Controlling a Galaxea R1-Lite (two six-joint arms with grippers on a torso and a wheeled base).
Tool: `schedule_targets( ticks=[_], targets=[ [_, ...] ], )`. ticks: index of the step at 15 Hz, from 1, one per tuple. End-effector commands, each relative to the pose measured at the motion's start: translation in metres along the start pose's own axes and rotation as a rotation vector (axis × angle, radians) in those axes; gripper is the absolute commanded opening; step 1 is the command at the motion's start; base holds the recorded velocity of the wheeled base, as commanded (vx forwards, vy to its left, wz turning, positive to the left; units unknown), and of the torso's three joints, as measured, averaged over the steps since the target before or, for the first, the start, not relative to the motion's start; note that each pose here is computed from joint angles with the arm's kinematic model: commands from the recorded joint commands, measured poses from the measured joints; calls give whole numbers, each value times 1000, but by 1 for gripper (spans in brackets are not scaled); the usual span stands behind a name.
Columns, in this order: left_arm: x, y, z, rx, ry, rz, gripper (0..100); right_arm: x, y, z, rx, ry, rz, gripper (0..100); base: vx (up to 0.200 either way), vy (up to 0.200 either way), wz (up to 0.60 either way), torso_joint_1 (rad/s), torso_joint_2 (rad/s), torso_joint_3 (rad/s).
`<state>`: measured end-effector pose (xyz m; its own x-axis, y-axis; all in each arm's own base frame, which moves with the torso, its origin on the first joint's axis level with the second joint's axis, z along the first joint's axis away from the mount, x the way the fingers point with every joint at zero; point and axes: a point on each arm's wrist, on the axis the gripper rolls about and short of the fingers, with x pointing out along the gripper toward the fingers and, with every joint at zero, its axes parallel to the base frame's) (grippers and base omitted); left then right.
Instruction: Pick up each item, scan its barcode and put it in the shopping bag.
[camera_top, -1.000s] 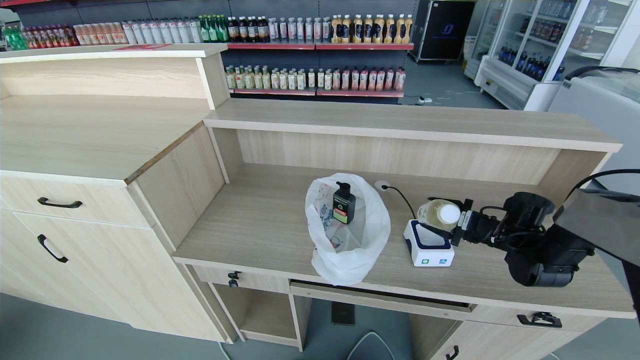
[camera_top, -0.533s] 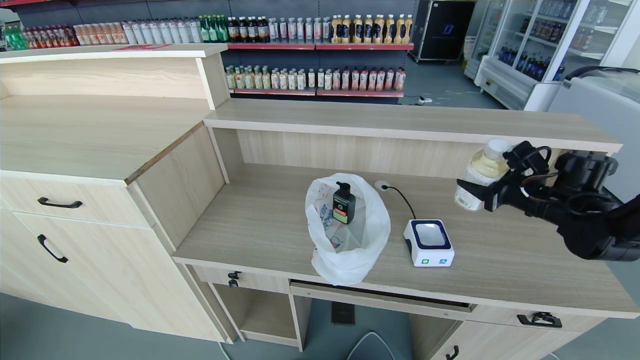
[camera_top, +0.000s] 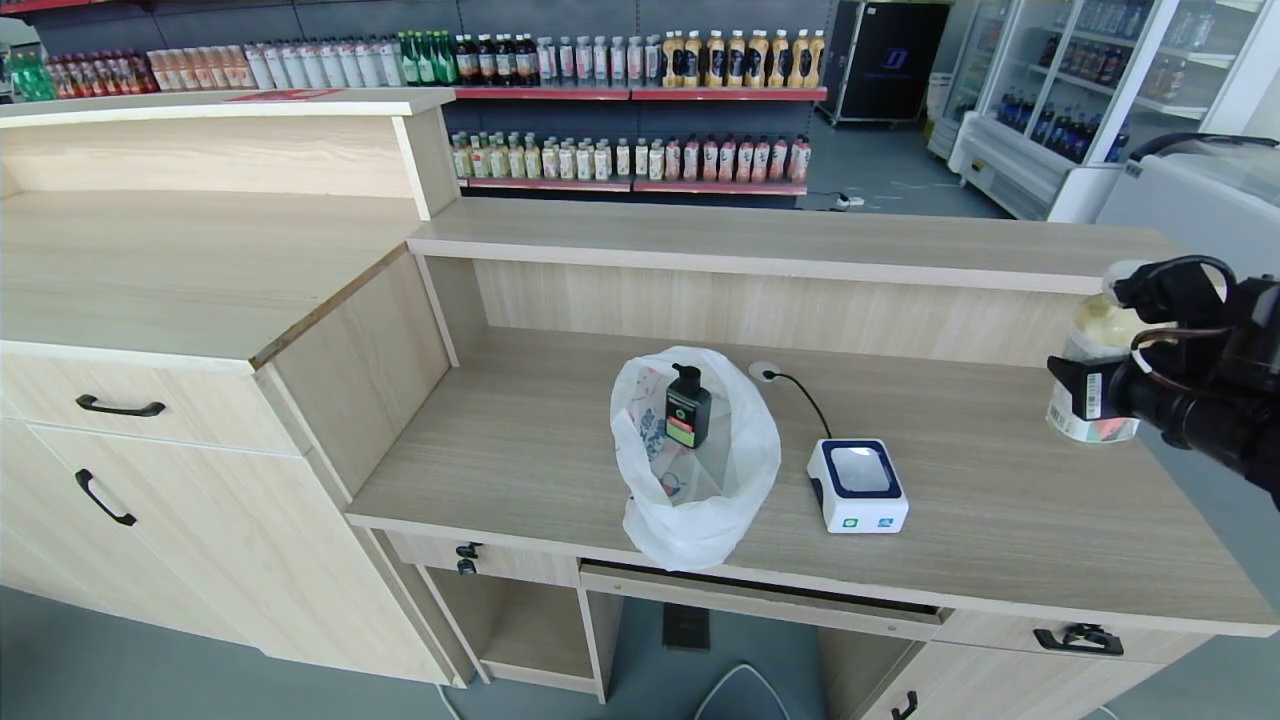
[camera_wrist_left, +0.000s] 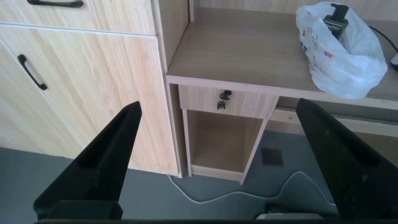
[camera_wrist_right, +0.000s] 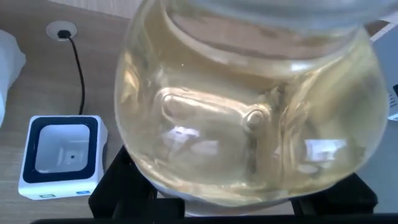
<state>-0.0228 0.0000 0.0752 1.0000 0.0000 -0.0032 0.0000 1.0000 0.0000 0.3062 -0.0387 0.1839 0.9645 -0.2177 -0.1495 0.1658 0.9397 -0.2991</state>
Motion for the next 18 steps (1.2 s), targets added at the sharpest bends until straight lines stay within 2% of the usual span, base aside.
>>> schedule_targets(
  ticks=[1,3,6,9,11,13,14,15,18],
  targets=[
    [0,0,0,2,-2,0,100,-7,0,4,-16,-15,0,0,0,0,0,0,0,0],
    [0,0,0,0,0,0,100,-6,7,5,-43,-22,39,0,0,0,0,0,0,0],
    [0,0,0,2,0,0,100,-7,31,15,-77,-112,115,0,0,0,600,2,4,2],
    [0,0,0,0,0,0,100,-3,45,12,-120,-110,179,0,0,0,600,1,2,2],
    [0,0,0,0,0,0,100,0,68,13,-129,-132,273,0,0,0,600,2,2,5],
    [0,0,0,0,-2,0,100,2,74,7,-133,-162,460,0,0,0,0,0,0,0],
    [0,0,0,0,0,0,100,5,79,-1,-131,-166,596,0,0,0,0,0,0,0],
    [0,0,0,2,0,0,100,10,84,-11,-131,-136,655,0,0,0,0,0,0,0],
    [0,0,0,0,0,0,100,31,96,-42,-130,-63,679,0,0,0,0,0,0,0]
  ],
)
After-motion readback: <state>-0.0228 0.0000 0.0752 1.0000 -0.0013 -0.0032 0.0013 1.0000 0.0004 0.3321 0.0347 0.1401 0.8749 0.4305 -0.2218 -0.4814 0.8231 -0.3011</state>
